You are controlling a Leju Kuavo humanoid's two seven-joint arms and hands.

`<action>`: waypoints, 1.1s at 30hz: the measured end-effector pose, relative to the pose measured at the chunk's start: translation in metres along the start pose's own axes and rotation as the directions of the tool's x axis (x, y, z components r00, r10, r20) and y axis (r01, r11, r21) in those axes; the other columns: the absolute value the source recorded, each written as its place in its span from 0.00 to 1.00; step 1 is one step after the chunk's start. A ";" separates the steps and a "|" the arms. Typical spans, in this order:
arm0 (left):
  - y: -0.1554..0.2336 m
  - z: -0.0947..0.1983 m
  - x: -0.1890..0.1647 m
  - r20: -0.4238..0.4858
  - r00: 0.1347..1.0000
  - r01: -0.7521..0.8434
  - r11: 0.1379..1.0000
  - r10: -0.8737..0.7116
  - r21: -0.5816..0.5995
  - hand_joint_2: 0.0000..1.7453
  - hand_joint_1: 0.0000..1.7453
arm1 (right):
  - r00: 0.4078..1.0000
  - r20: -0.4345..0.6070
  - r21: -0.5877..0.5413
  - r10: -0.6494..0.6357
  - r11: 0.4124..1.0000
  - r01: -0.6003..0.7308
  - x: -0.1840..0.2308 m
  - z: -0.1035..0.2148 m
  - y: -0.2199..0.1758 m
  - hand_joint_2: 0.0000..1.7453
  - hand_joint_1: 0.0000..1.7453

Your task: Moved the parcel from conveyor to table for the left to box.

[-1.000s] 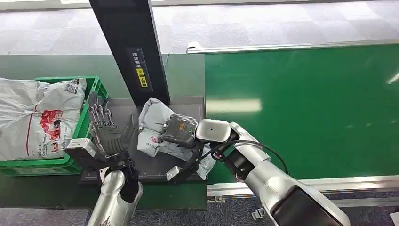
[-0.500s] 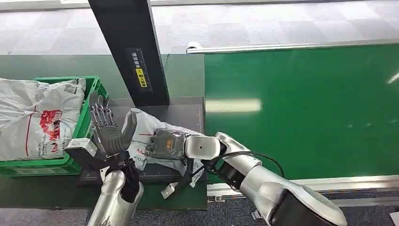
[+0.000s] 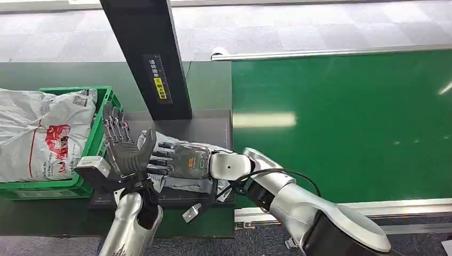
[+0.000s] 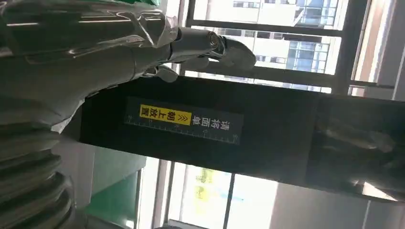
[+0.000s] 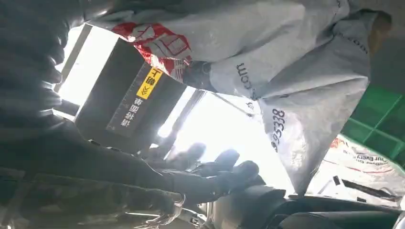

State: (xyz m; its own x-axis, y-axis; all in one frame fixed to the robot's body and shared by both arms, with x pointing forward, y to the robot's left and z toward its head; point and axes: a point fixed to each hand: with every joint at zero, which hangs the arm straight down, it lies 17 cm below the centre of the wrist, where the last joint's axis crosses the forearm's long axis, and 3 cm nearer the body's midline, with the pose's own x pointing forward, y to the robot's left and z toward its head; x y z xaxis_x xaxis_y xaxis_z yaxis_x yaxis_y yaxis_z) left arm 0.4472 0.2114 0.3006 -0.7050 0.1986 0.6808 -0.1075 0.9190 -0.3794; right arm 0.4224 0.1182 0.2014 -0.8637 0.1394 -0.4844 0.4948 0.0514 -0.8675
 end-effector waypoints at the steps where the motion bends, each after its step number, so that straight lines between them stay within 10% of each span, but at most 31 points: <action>1: -0.001 0.000 0.000 0.000 1.000 -0.001 1.000 0.001 -0.002 1.00 0.00 | 1.000 -0.003 -0.005 0.001 1.000 -0.001 -0.001 0.000 -0.001 1.00 0.00; 11: -0.003 -0.001 0.001 0.005 1.000 -0.003 1.000 0.003 -0.008 1.00 0.00 | 0.937 -0.154 -0.316 -0.312 0.914 0.252 -0.028 0.014 -0.044 1.00 0.00; 15: -0.005 -0.002 0.000 0.003 1.000 -0.003 1.000 0.003 -0.013 1.00 0.00 | 0.836 -0.221 -0.470 -0.503 0.806 0.361 -0.056 0.035 -0.055 1.00 0.00; 19: -0.005 0.000 -0.002 -0.002 1.000 0.001 1.000 -0.001 -0.013 1.00 0.00 | 0.585 -0.196 -0.602 -0.787 0.567 0.562 -0.073 0.063 -0.041 1.00 0.00; 33: -0.006 0.017 -0.009 -0.027 0.999 0.034 0.998 -0.035 -0.045 1.00 0.00 | 0.422 -0.177 -0.660 -0.889 0.426 0.620 -0.083 0.101 -0.022 1.00 0.00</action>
State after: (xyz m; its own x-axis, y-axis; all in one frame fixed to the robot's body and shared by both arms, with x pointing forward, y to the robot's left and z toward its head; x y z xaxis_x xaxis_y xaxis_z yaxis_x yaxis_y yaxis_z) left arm 0.4419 0.1982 0.2863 -0.6816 0.1752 0.7104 -0.0996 0.9396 -0.3273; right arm 0.4739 0.0056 0.2490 -0.7876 0.1883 0.5867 -0.2611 0.7605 -0.5946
